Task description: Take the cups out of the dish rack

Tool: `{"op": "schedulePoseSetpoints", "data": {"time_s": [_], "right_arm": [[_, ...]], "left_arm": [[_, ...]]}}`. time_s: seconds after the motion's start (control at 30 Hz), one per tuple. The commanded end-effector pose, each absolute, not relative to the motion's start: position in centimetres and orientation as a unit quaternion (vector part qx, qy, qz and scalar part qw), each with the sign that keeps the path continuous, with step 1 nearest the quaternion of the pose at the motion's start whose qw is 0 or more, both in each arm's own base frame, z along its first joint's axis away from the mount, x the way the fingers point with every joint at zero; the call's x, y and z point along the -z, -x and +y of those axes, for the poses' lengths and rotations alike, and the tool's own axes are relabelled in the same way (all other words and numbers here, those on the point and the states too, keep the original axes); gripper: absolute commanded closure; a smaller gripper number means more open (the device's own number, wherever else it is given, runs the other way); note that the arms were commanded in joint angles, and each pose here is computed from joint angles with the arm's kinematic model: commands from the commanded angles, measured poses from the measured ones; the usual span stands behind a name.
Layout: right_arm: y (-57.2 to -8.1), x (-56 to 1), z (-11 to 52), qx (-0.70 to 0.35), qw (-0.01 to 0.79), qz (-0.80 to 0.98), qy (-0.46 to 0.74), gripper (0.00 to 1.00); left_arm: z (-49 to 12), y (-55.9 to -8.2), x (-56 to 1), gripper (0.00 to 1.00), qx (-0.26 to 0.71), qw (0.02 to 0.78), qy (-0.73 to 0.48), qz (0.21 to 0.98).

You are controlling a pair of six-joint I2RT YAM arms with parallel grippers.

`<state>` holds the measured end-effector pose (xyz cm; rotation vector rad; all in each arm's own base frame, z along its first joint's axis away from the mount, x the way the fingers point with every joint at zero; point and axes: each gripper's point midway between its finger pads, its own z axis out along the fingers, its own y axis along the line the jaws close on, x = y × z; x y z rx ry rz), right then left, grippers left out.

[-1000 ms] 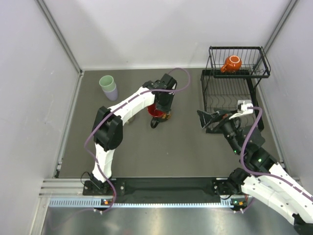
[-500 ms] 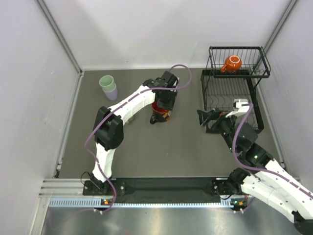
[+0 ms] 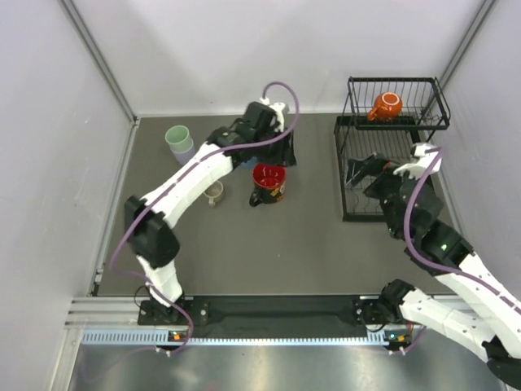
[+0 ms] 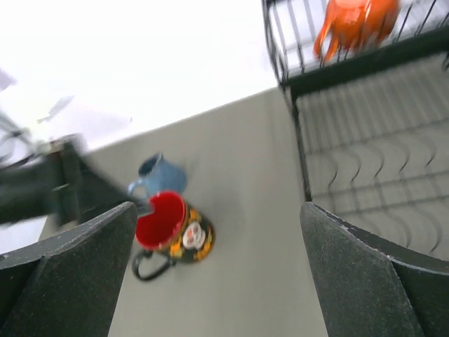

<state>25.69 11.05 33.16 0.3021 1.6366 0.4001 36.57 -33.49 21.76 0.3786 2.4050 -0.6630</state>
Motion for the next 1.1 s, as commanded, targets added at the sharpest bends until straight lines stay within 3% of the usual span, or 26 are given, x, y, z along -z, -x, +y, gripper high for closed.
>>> {"op": "schedulePoseSetpoints", "data": {"time_s": [0.0,0.13,0.33,0.8,0.93,1.07], "right_arm": [[-26.4,-37.1,9.0,-0.124,0.68,0.708,-0.147,0.0],[-28.7,-39.0,9.7,-0.116,0.675,0.721,-0.104,0.0],[-34.7,-38.9,5.2,-0.097,0.639,0.748,-0.149,0.02],[-46.8,-37.0,1.6,-0.098,0.605,0.765,-0.195,0.28],[-49.6,-34.8,1.4,-0.098,0.592,0.774,-0.201,0.41],[-51.4,-33.9,1.8,-0.103,0.584,0.782,-0.194,0.44]], "left_arm": [[-32.8,-35.9,-31.6,0.43,0.355,0.4,-0.122,0.836],[-29.6,-34.1,-35.7,0.27,0.381,0.443,-0.109,0.804],[-25.9,-31.2,-36.7,0.09,0.351,0.47,-0.102,0.803],[-20.7,-27.6,-34.3,0.06,0.284,0.508,-0.111,0.806],[-20.5,-27.4,-34.1,0.06,0.282,0.515,-0.111,0.802],[-20.2,-27.2,-33.8,0.07,0.277,0.516,-0.111,0.803]]}}
